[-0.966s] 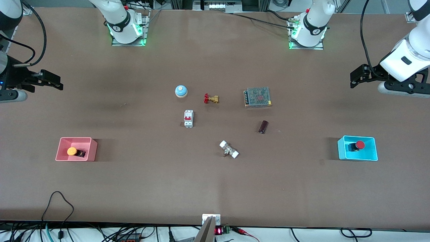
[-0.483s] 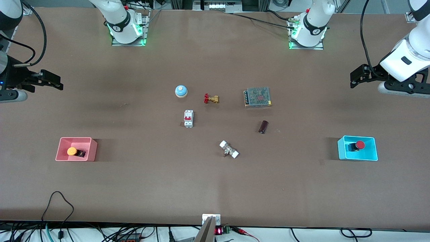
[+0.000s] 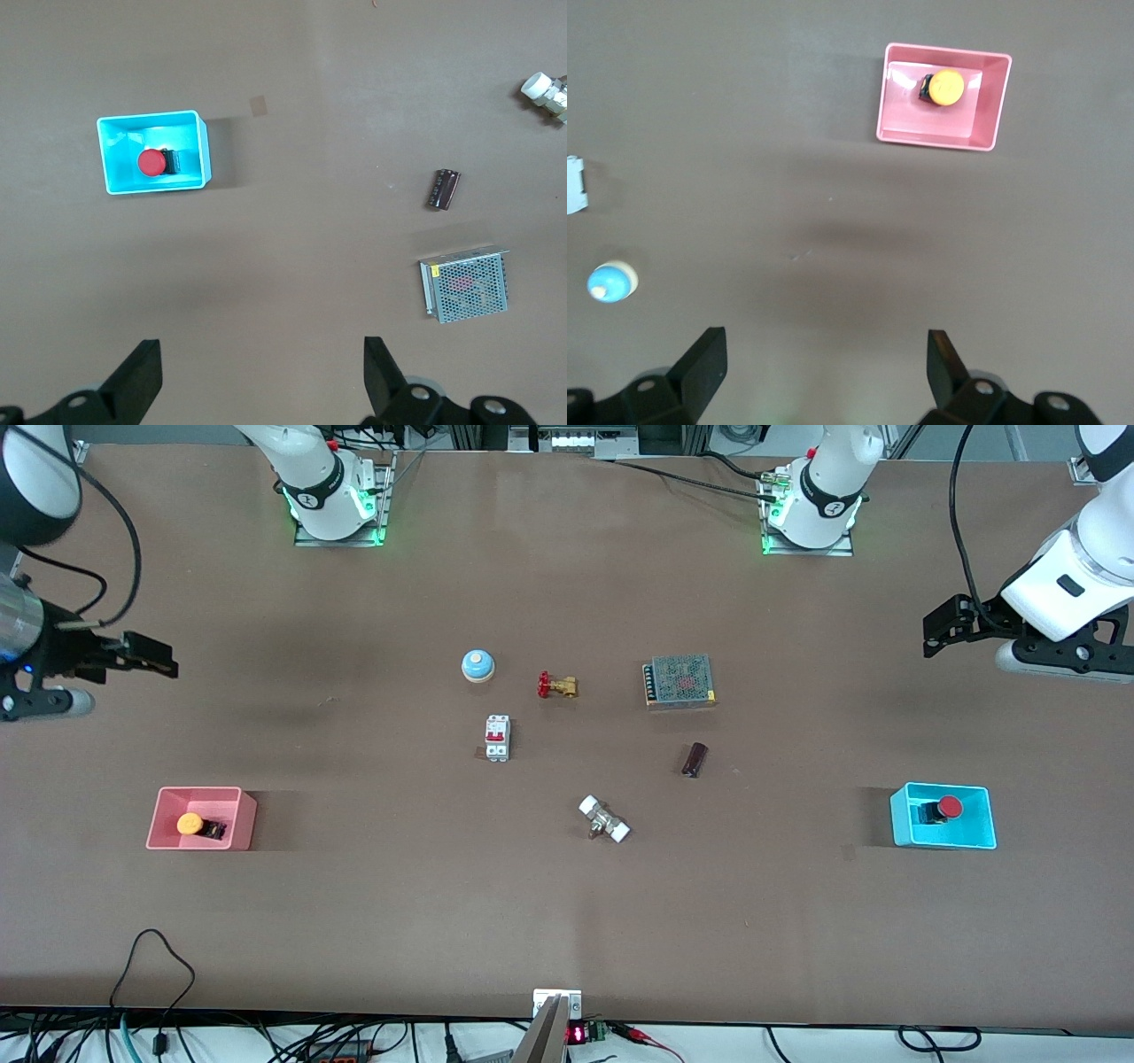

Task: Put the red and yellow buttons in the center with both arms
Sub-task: 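Reach the right gripper into the pink tray while the left gripper reaches the cyan tray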

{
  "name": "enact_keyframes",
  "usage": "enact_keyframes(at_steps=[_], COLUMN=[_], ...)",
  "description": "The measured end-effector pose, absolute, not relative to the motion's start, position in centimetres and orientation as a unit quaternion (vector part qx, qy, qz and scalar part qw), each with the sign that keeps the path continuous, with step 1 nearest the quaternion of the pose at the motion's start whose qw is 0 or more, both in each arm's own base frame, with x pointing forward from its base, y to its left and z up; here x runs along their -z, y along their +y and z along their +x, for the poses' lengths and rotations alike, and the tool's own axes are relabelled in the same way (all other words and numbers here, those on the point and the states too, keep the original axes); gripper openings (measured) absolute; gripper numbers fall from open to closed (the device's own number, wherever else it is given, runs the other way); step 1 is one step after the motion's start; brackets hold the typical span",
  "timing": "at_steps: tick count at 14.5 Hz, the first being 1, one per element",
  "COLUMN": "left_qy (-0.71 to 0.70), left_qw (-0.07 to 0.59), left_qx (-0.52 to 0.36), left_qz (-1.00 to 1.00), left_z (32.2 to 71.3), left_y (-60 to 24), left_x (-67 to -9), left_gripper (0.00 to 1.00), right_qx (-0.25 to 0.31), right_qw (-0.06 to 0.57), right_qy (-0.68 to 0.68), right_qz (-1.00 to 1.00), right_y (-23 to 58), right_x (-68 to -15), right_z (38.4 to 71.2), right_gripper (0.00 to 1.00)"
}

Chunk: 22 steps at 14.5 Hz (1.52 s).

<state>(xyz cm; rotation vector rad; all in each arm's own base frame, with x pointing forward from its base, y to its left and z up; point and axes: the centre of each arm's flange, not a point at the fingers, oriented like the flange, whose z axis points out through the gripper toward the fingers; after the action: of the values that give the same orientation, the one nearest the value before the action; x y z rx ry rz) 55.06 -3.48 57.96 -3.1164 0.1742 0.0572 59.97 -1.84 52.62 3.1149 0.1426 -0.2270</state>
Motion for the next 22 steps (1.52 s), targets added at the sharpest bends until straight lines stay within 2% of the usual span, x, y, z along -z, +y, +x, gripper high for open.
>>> enact_keyframes(at_steps=[8, 13, 15, 22], left_qy=[0.026, -0.018, -0.02, -0.006], left_qw=[0.008, 0.0, 0.003, 0.012], left_qx=[-0.046, -0.091, -0.071, -0.037], left_qz=[-0.999, -0.996, -0.997, -0.999], left_z=[56.6, 62.9, 65.1, 67.8], left_y=[-0.2, 8.0, 10.0, 12.7], left_x=[-54.8, -45.2, -41.5, -32.5], left_gripper=[1.0, 1.0, 1.0, 1.0], right_qx=[0.033, 0.019, 0.014, -0.005], right_qw=[0.036, 0.031, 0.032, 0.033], right_qy=[0.024, 0.01, 0.012, 0.069], right_qz=[0.999, 0.999, 0.999, 0.997], right_y=[-6.6, -8.9, -8.9, -9.9], right_x=[-42.5, -35.4, -33.7, -27.9], right_z=[65.7, 67.9, 68.4, 69.6], right_gripper=[1.0, 1.0, 1.0, 1.0])
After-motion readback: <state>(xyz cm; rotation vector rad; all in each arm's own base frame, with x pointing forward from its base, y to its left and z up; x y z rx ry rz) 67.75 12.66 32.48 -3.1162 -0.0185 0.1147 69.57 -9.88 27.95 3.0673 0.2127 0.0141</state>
